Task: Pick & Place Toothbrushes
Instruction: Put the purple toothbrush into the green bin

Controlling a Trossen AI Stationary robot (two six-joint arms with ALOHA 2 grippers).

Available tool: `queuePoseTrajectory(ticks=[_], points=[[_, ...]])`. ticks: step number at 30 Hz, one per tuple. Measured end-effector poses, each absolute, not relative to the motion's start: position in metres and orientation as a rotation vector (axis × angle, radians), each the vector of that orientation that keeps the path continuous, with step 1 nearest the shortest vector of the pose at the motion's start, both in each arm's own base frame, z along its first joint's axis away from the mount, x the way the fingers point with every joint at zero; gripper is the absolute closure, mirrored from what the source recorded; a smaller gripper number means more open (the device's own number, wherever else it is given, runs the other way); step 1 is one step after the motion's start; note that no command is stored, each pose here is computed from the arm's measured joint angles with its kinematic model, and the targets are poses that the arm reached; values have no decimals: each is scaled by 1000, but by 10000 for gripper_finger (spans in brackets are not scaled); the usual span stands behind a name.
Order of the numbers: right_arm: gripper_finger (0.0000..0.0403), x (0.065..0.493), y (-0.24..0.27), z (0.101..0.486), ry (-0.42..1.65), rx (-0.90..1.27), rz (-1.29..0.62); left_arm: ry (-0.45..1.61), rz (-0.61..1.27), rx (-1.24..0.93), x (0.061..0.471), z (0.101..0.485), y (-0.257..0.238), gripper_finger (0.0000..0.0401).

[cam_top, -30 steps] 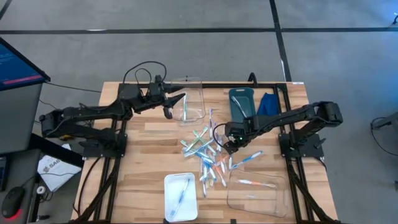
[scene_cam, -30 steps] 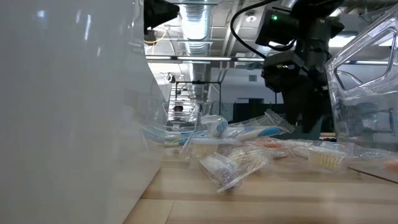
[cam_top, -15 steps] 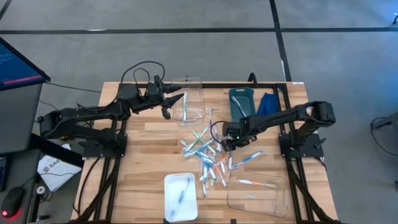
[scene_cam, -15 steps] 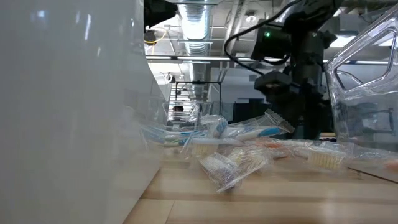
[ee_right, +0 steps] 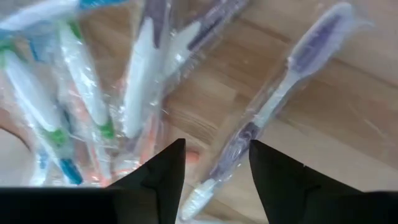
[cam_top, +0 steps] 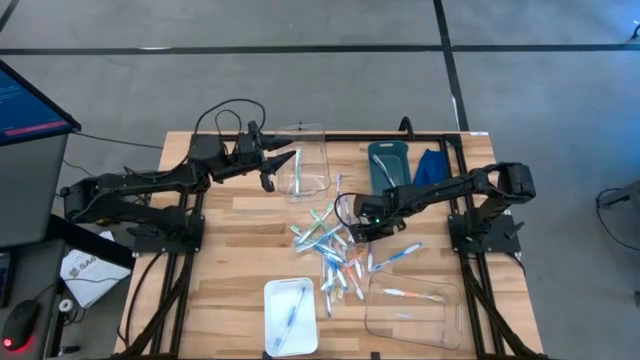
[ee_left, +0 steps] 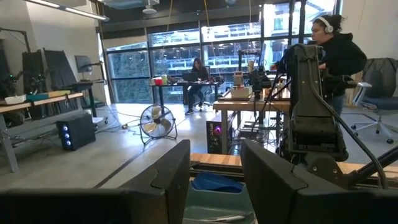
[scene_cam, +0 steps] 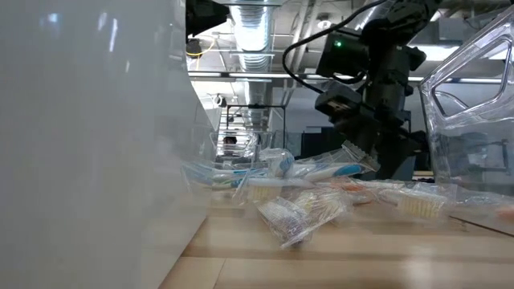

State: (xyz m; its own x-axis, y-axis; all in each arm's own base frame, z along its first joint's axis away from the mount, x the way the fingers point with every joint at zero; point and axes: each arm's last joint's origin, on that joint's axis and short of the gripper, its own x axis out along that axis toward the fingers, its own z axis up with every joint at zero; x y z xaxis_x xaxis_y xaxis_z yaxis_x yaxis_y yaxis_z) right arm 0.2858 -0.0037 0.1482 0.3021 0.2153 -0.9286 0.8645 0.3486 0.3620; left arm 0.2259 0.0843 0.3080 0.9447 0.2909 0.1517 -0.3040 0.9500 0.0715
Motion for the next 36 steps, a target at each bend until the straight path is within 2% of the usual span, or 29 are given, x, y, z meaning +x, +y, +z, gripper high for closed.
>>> queuePoseTrajectory(ticks=[18, 36], points=[[246, 282, -4, 147, 1227, 1138, -673, -143, 260, 91, 229, 308, 74, 266], [282, 279, -7, 146, 1174, 1129, -803, -143, 258, 91, 230, 308, 74, 266]])
